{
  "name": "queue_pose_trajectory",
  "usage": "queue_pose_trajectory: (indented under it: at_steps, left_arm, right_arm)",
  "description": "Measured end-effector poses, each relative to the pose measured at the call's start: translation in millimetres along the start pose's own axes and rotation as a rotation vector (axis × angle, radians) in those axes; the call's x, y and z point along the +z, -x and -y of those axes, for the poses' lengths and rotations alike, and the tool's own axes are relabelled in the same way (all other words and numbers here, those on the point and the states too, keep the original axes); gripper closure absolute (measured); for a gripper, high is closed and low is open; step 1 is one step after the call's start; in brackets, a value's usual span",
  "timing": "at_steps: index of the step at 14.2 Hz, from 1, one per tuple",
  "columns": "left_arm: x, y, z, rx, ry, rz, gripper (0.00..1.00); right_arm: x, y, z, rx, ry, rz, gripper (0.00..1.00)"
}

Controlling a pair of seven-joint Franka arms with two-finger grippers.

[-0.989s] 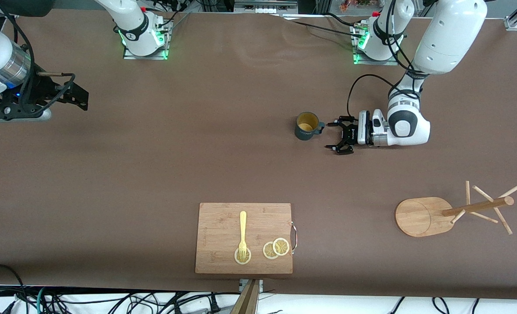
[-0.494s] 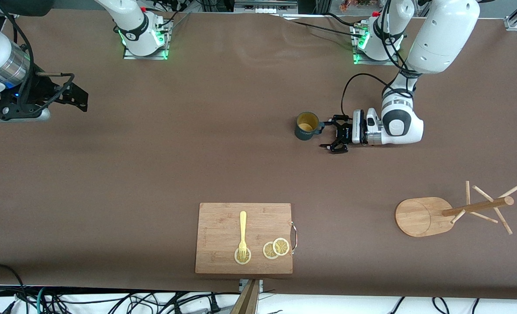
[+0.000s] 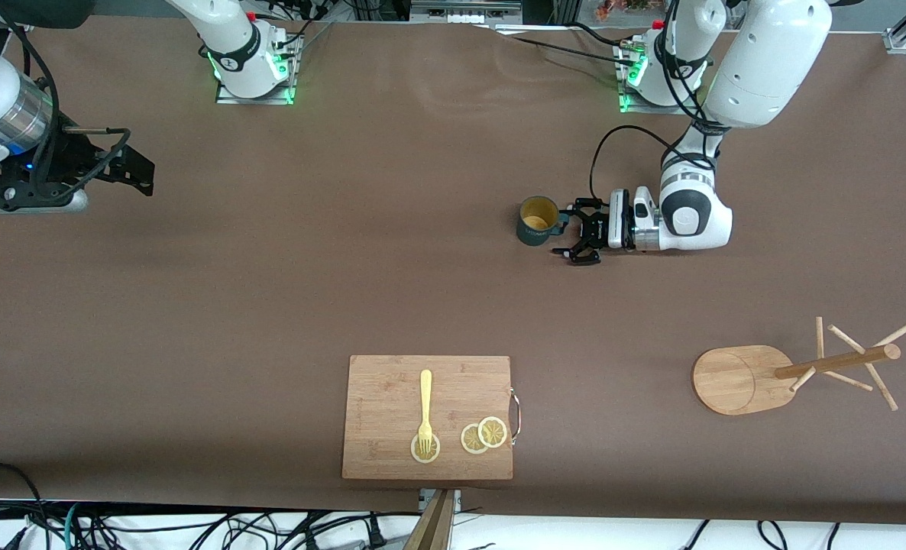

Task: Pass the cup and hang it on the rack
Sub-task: 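Grasp the mug handle with the left gripper and lift it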

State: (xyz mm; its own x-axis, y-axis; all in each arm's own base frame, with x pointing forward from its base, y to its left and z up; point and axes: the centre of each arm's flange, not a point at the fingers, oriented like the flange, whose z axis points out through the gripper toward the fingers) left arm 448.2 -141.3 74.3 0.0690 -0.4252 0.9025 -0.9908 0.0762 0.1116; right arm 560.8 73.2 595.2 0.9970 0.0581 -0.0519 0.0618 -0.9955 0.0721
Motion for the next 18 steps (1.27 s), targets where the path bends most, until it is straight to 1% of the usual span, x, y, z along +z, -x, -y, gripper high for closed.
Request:
queue_pose_trajectory:
  at_steps: [1, 2, 3, 4, 5, 6, 8, 9, 12, 14, 16, 18]
  left_arm:
    - [0.3, 1.1, -1.8, -0.003, 0.002, 0.000, 0.18]
    - [0.3, 1.2, -2.1, -0.004, 0.001, -0.001, 0.31]
    - [0.3, 1.1, -2.0, -0.004, 0.000, -0.002, 0.41]
    - [0.3, 1.1, -2.0, -0.004, 0.000, -0.002, 0.46]
    - [0.3, 1.1, -2.0, -0.004, 0.000, -0.002, 0.46]
    - [0.3, 1.1, -2.0, -0.004, 0.000, -0.002, 0.52]
    - [0.4, 1.0, -2.1, -0.004, 0.000, -0.004, 0.75]
    - [0.6, 0.7, -2.2, -0.003, 0.000, -0.005, 0.79]
    - [0.5, 0.7, -2.1, -0.003, 0.000, -0.005, 0.79]
    - [0.4, 0.4, -1.9, -0.029, -0.002, -0.007, 0.79]
    - [-2.5, -5.1, 2.8, -0.113, -0.015, -0.012, 0.79]
    - [-14.4, -27.6, 15.6, -0.229, -0.033, -0.022, 0.79]
  right_arm:
    - [0.0, 0.0, 0.0, 0.000, 0.000, 0.000, 0.00]
    - [0.0, 0.0, -0.1, 0.000, 0.000, 0.000, 0.00]
    - [0.0, 0.0, -0.1, 0.000, 0.000, 0.000, 0.00]
    - [0.0, 0.0, -0.1, 0.000, 0.000, 0.000, 0.00]
    - [0.0, 0.0, -0.2, 0.000, 0.000, 0.000, 0.00]
    - [0.0, 0.0, -0.1, 0.000, 0.000, 0.000, 0.00]
    - [0.0, -0.1, -0.1, 0.000, 0.000, 0.000, 0.00]
    - [-0.1, -0.1, -0.1, 0.000, 0.000, -0.001, 0.00]
    - [-0.1, -0.1, -0.2, 0.000, 0.000, -0.001, 0.00]
    - [-0.1, -0.1, -0.3, 0.000, 0.000, -0.001, 0.00]
    - [-0.1, -0.1, -0.3, 0.001, 0.000, -0.001, 0.00]
    - [-0.1, -0.1, -0.3, 0.001, 0.000, -0.001, 0.00]
